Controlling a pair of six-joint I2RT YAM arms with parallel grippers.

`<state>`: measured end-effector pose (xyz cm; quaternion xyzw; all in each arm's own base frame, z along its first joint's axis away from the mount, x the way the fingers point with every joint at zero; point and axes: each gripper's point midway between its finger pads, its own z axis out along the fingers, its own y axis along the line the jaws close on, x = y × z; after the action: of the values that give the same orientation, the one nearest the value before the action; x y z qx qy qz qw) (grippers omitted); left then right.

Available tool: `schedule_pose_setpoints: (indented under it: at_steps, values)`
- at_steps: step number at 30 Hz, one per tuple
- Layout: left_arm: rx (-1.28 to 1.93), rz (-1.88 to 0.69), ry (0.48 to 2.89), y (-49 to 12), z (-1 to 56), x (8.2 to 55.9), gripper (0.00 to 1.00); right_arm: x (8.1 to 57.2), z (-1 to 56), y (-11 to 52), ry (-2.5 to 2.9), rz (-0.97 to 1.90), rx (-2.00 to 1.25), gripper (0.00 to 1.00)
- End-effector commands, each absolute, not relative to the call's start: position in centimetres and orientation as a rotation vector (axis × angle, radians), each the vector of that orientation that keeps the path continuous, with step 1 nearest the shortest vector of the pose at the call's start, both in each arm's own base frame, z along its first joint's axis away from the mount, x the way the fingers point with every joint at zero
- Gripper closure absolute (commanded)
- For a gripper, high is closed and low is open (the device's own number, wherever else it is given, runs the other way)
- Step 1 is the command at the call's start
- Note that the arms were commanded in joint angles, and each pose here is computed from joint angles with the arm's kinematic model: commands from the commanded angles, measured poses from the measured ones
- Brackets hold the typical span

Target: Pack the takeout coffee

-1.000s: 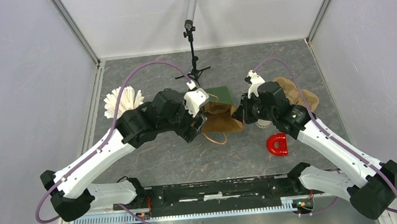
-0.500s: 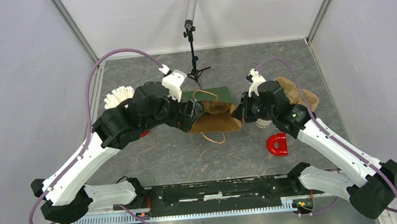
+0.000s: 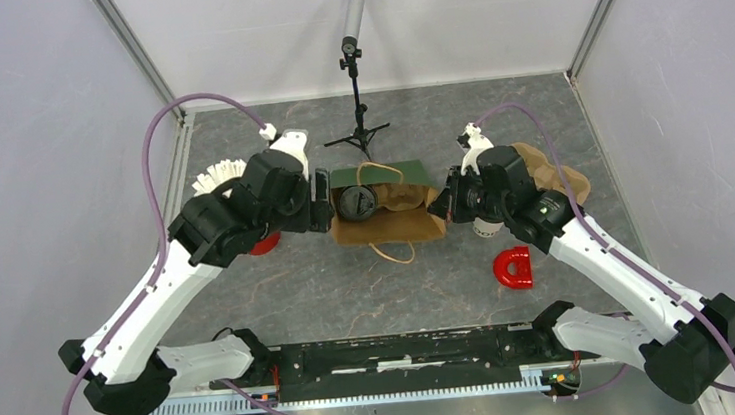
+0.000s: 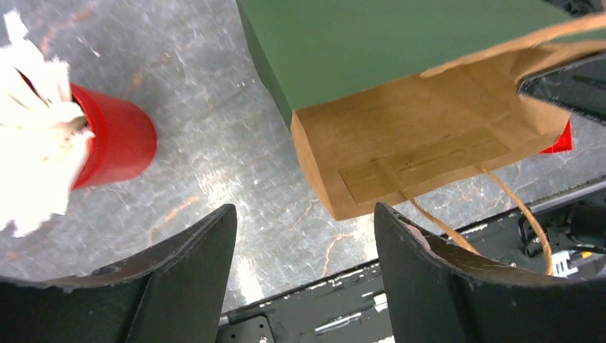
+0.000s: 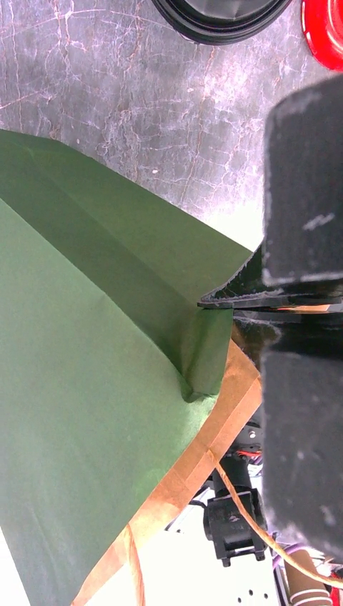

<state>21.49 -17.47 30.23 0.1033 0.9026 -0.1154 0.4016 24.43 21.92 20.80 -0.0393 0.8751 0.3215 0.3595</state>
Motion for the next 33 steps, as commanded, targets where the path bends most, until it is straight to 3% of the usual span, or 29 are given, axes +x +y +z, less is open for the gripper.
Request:
schedule_pose_setpoints:
  at_steps: [1, 16, 33]
  values:
    - [0.14, -0.437, 2.289, -18.6, 29.1, 21.2, 0.26, 25.6, 23.4, 22.4, 2.187, 0.868, -0.051, 1.0]
    - [0.107, -0.424, 2.3, -18.3, 25.4, 23.5, 0.52, 25.6, 23.6, 22.6, 2.16, 0.913, -0.022, 1.0]
    - [0.151, -0.465, 2.299, -19.1, 24.6, 23.9, 0.65, 25.7, 23.7, 22.6, 2.158, 0.913, -0.022, 0.99]
